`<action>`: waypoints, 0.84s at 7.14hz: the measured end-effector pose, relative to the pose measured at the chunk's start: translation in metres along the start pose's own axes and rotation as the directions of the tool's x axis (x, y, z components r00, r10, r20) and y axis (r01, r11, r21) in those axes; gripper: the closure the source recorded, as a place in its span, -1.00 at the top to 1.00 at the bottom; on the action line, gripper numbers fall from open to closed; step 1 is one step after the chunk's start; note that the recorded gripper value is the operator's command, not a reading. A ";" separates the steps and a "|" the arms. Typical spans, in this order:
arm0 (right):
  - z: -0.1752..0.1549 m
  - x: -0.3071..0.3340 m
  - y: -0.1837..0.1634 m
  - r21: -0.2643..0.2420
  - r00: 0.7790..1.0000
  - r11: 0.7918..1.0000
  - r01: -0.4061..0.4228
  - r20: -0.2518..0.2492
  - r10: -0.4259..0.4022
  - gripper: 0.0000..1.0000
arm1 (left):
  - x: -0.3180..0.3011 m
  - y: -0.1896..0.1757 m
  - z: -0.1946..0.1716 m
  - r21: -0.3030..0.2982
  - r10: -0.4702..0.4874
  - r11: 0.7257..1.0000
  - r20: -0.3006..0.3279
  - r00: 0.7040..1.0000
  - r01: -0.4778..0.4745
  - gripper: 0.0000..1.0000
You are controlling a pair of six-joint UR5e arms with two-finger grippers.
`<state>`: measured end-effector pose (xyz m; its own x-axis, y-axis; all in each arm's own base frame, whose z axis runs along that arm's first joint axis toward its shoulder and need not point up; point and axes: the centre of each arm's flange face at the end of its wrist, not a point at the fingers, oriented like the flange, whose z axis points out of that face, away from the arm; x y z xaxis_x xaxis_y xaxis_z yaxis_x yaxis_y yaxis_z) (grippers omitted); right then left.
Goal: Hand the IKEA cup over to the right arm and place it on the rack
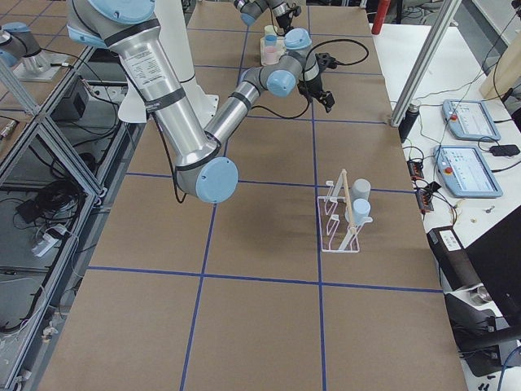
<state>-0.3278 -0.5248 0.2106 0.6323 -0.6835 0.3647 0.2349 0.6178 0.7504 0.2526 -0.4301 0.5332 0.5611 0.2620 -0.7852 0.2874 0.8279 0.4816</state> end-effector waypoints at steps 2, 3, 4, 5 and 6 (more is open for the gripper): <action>0.001 0.000 0.000 -0.001 1.000 1.000 0.001 0.000 -0.001 0.97 | 0.000 0.001 0.002 -0.003 0.001 1.000 0.001 1.000 -0.001 -0.62; 0.001 0.000 0.000 -0.001 1.000 1.000 0.001 0.000 -0.001 0.97 | 0.000 0.001 0.003 -0.003 0.002 1.000 0.001 1.000 -0.002 -0.91; 0.001 0.000 0.000 0.000 1.000 1.000 0.001 -0.001 -0.001 0.97 | 0.000 0.001 0.003 -0.004 0.002 1.000 0.002 1.000 -0.002 -1.00; 0.001 0.000 0.000 0.000 1.000 1.000 0.002 -0.002 -0.002 0.97 | 0.000 0.001 0.003 -0.004 0.002 1.000 0.001 1.000 -0.002 -1.00; 0.002 -0.001 0.000 -0.001 1.000 1.000 0.003 -0.002 -0.003 0.98 | 0.000 0.001 0.003 -0.003 0.004 1.000 0.000 1.000 -0.004 -1.00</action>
<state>-0.3292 -0.5249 0.2114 0.6328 -0.6849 0.3613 0.2377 0.6158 0.7512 0.2553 -0.4311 0.5344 0.5624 0.2650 -0.7833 0.2827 0.8286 0.4833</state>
